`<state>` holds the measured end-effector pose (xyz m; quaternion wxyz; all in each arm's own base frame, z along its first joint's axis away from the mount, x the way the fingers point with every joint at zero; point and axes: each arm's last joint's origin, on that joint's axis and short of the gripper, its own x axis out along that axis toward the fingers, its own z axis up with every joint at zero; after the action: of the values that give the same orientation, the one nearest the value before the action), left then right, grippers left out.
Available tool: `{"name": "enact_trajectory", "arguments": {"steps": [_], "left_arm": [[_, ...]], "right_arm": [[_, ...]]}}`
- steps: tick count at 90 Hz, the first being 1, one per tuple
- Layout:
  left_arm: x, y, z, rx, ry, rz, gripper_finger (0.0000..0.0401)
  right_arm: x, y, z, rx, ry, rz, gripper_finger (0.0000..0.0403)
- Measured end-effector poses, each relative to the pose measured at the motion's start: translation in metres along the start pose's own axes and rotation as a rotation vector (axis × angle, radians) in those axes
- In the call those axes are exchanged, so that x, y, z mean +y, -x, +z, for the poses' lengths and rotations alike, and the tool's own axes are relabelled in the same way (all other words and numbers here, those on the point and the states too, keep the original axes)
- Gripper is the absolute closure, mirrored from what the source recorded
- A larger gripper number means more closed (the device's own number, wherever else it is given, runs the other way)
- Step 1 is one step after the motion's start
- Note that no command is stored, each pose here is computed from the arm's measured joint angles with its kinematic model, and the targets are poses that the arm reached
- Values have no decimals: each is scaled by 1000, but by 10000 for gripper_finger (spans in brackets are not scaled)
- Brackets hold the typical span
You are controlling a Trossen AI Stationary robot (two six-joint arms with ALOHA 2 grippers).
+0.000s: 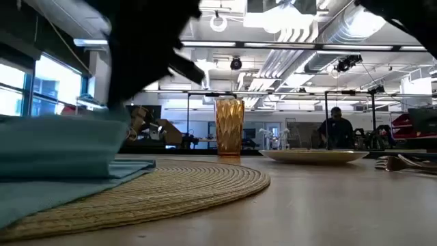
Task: Set table place
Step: Fold the blue table napkin
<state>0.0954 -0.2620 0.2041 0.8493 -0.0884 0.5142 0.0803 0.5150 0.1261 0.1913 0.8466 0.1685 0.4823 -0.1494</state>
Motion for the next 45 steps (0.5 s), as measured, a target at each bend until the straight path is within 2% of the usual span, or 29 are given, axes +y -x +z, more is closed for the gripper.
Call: {"name": "enact_trajectory", "arguments": {"steps": [13, 25, 32, 45], "left_arm": [[6, -12, 4, -45, 119, 121, 333], [24, -10, 14, -68, 323, 267, 295], [38, 0, 25, -94, 432, 313, 276], [61, 14, 44, -103, 436, 307, 259]], "right_arm": [[-2, 0, 5, -2, 26, 35, 403], [-2, -1, 3, 22, 38, 52, 403], [1, 0, 1, 22, 60, 58, 403], [7, 1, -4, 17, 158, 58, 403]]}}
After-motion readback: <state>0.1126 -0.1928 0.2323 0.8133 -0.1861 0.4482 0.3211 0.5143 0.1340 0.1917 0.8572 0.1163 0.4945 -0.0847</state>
